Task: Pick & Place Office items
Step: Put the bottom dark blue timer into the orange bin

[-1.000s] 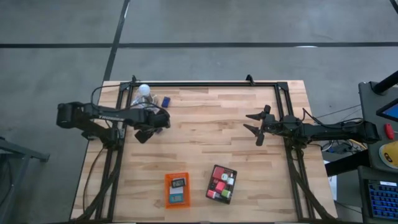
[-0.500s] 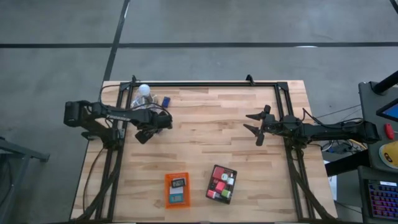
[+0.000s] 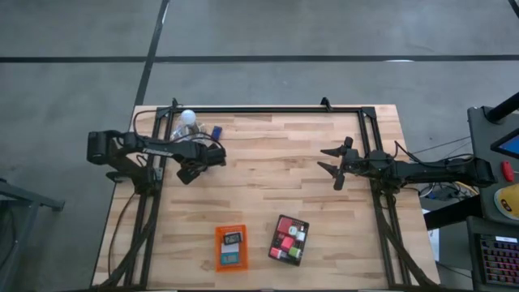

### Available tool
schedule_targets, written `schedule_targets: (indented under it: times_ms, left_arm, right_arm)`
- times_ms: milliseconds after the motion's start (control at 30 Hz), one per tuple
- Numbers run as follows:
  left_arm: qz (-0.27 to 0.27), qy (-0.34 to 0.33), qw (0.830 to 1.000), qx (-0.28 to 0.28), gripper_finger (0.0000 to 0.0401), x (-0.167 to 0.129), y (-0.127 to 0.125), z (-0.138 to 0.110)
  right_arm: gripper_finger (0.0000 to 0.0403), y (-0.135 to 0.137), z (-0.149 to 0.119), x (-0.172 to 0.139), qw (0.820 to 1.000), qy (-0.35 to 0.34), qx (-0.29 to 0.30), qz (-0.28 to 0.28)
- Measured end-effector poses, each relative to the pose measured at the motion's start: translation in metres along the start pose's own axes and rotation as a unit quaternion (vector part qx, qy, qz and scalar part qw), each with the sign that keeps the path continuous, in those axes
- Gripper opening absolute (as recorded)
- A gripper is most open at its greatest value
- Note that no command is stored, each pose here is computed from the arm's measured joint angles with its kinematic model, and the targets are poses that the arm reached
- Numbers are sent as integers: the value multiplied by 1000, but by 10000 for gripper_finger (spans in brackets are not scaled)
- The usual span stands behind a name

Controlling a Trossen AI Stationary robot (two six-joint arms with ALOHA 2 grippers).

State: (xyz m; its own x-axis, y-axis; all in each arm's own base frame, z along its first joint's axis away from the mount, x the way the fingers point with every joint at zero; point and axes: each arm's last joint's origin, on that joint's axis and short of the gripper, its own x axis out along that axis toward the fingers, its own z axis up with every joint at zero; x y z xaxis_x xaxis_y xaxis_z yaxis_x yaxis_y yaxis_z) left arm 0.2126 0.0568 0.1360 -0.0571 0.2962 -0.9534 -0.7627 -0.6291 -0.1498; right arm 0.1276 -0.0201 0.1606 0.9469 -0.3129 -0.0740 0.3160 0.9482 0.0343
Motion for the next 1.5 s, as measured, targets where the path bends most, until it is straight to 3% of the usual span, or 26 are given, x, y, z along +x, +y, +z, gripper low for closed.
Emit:
schedule_targets:
  times_ms: [467, 1033, 1500]
  left_arm:
    - [-18, -25, 1000, 7, 229, 0, -1, 2]
    - [-20, -26, 999, -2, 90, 13, 5, 7]
    - [-25, -25, 999, 6, 75, 13, 5, 7]
  right_arm:
    - [219, 0, 0, 0, 1000, 0, 0, 0]
    - [219, 0, 0, 0, 1000, 0, 0, 0]
    - [219, 0, 0, 0, 1000, 0, 0, 0]
